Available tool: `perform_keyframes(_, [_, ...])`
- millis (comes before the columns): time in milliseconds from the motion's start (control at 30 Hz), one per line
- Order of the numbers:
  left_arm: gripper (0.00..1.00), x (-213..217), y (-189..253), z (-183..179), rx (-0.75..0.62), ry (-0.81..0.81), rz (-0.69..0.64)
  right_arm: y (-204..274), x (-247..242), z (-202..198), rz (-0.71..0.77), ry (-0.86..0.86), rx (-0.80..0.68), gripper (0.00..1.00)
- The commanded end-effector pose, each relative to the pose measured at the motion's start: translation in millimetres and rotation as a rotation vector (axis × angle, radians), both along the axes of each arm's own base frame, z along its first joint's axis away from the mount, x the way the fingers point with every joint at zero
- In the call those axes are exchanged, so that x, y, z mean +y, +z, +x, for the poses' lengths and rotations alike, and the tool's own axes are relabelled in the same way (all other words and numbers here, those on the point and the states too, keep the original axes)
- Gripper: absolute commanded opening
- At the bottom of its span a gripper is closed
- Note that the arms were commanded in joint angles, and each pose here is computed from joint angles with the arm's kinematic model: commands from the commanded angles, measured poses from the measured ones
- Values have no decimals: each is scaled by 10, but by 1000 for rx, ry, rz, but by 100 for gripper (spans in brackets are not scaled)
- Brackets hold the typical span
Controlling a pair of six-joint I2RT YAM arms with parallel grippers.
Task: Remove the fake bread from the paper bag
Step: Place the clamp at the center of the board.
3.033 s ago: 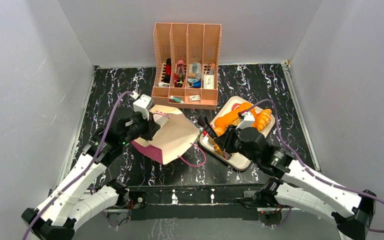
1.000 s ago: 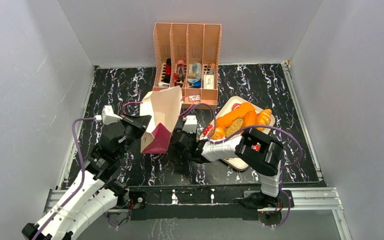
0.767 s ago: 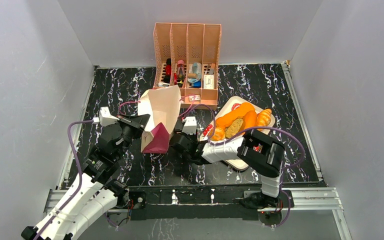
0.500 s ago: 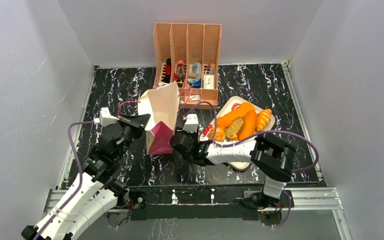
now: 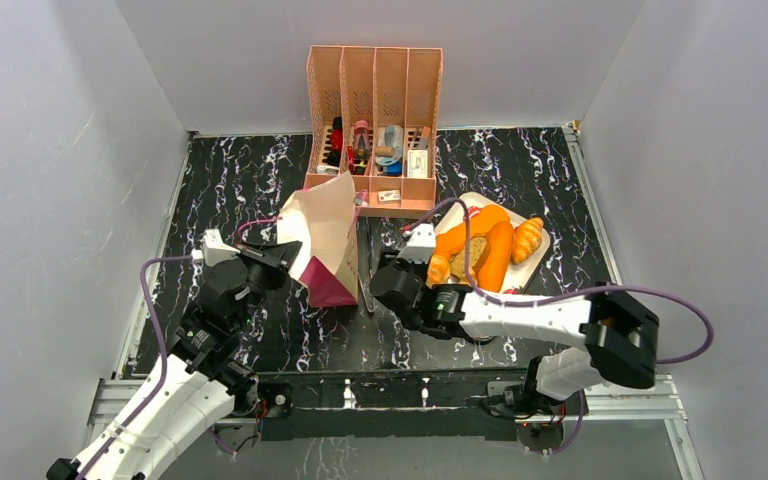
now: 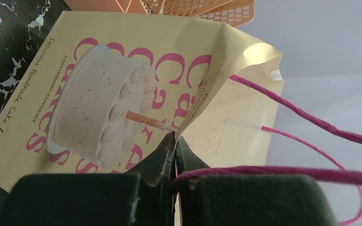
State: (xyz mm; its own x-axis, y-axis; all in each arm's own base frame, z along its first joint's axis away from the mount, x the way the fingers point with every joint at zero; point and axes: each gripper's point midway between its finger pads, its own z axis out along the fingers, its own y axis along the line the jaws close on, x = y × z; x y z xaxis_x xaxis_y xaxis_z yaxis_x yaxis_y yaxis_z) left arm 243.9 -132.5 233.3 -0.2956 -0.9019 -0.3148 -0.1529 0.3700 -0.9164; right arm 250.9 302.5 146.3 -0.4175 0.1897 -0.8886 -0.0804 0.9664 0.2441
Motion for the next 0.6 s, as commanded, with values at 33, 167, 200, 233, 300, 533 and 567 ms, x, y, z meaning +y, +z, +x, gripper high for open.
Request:
perform_keyframes(33, [8,68,-56,-71,14,7,21,59,-526,-87,-5,-148,-15,49])
perform_keyframes(167, [27,89,-95,-111,42,0,55,60,-859,-190,39,-263,15,48])
perform_keyframes(200, [32,95,-95,-116,45,-4,71,61,-934,-218,52,-287,22,47])
perform_keyframes(233, [36,105,-84,-118,45,-5,87,54,-1010,-246,64,-310,28,47])
perform_keyframes(300, [40,123,-54,-124,42,-8,117,19,-1133,-306,87,-347,49,46])
perform_keyframes(533, [45,198,103,-140,-15,1,165,-285,-1599,-575,151,-545,160,43])
perform_keyframes(567, [46,208,120,-140,-19,3,172,-315,-1648,-611,155,-572,176,43])
